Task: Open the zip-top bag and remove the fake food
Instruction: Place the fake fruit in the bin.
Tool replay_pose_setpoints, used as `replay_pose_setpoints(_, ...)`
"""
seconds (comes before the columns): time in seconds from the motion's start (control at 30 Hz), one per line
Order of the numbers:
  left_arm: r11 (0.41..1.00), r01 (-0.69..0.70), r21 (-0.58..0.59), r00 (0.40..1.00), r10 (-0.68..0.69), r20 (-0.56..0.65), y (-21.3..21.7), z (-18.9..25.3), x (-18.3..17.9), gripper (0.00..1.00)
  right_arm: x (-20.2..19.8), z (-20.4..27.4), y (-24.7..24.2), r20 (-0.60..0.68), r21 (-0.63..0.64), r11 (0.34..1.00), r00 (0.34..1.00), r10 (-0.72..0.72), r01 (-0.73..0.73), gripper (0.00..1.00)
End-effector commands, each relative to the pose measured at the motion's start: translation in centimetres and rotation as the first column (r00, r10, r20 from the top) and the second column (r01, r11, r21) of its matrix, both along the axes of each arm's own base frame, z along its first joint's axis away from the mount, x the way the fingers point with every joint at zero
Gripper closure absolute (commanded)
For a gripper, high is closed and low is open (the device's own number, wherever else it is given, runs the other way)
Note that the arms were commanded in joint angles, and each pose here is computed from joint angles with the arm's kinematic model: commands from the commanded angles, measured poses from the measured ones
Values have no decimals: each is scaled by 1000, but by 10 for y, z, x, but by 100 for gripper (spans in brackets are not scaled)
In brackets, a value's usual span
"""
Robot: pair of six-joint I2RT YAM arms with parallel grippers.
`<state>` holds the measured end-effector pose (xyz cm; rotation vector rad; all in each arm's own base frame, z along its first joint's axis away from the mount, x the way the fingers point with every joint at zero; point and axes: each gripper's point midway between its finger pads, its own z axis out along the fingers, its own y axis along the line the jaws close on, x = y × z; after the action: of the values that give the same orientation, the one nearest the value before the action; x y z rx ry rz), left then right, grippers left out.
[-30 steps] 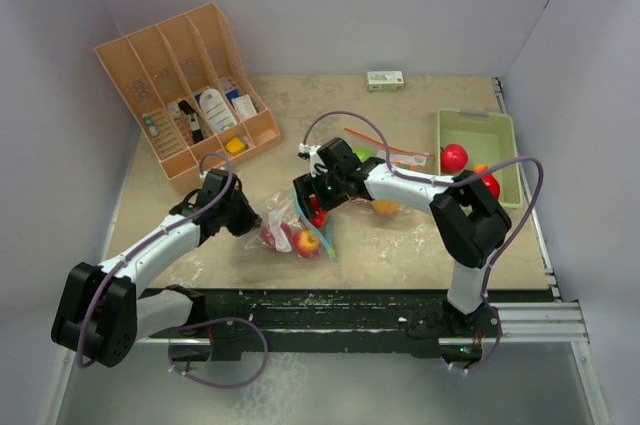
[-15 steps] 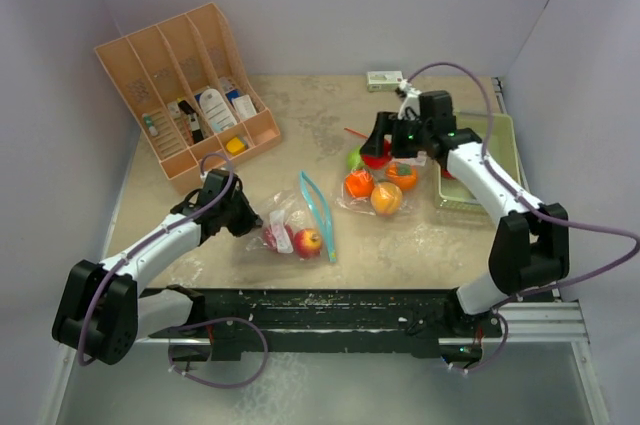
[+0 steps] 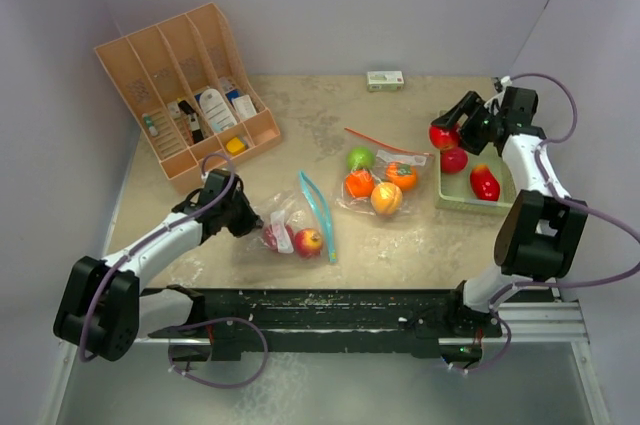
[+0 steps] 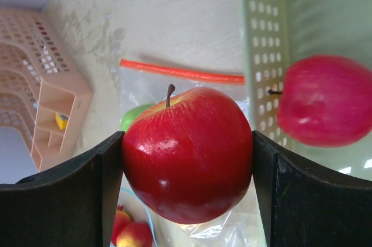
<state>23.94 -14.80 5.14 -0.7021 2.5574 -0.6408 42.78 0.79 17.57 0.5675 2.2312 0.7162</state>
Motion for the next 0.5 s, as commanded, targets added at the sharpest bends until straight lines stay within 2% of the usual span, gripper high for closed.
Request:
replay_pose_setpoints(0.0,1000,19,-15,999,-19,42,-5,9,11,100,20,5,-33,-8,-34,994,994,-108,108,32)
replay_pose_setpoints(0.13,1000,27,-10,999,-27,40,-5,8,13,100,35,-8,-55,-43,-43,989,989,-145,143,32)
replay_pose_setpoints(0.33,999,42,2,998,-42,41,-5,9,15,100,60,-2,-87,-25,-53,974,975,-220,219,29)
replay_pose_setpoints(0.47,999,46,1,998,-46,36,-6,7,16,100,68,-3,-98,-41,-85,972,974,-221,217,12)
